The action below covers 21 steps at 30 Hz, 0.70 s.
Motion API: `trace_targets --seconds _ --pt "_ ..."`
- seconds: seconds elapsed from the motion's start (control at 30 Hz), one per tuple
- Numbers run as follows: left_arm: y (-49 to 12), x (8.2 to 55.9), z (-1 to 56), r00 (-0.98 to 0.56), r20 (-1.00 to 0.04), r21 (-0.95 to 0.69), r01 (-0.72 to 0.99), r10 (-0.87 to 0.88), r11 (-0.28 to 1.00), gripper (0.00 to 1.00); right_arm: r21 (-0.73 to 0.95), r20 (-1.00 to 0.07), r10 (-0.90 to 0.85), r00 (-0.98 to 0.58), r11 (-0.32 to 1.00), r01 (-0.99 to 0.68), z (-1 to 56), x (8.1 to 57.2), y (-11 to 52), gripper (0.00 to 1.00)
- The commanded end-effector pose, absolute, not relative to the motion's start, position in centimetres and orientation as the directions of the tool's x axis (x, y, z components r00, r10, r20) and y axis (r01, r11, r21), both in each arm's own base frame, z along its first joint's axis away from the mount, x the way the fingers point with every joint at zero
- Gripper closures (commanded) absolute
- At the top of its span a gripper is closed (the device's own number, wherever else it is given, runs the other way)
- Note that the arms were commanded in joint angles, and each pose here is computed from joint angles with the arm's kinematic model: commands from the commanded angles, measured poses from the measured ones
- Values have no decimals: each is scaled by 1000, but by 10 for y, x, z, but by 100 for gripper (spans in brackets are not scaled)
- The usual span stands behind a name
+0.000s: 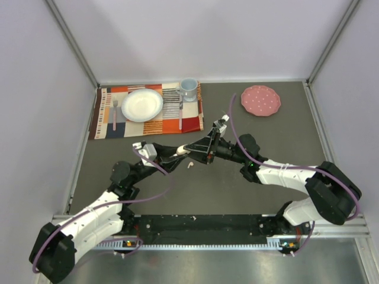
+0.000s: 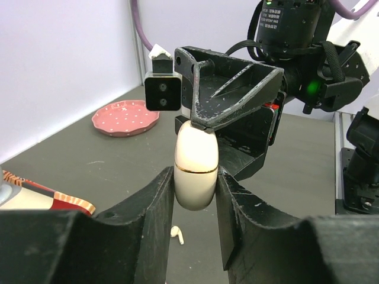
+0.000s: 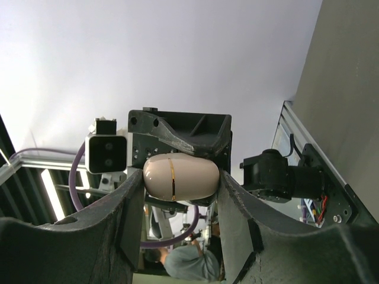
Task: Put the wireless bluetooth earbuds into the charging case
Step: Pass from the right arm to the left
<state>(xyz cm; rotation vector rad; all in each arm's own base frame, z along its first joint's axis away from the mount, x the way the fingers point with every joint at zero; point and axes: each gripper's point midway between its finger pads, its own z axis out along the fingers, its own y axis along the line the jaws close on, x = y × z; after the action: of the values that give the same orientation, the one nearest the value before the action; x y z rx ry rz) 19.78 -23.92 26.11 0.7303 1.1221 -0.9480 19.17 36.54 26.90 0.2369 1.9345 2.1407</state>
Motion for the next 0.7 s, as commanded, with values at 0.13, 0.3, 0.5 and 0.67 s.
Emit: trace_targets --seconds 0.13,0.3,0.5,0.67 --pt "-240 195 280 191 -937 53 906 -292 421 59 981 -71 283 -956 -151 -118 287 186 364 74" --pt "-240 195 280 190 -937 51 905 -293 422 59 981 -74 281 -957 -152 -120 287 186 365 74" --pt "-239 194 282 188 -936 48 906 -298 420 56 984 -66 278 -958 -143 -109 282 187 365 74" --pt "-240 193 282 187 -935 48 908 -300 415 56 976 -70 281 -957 -177 -123 291 185 364 73"
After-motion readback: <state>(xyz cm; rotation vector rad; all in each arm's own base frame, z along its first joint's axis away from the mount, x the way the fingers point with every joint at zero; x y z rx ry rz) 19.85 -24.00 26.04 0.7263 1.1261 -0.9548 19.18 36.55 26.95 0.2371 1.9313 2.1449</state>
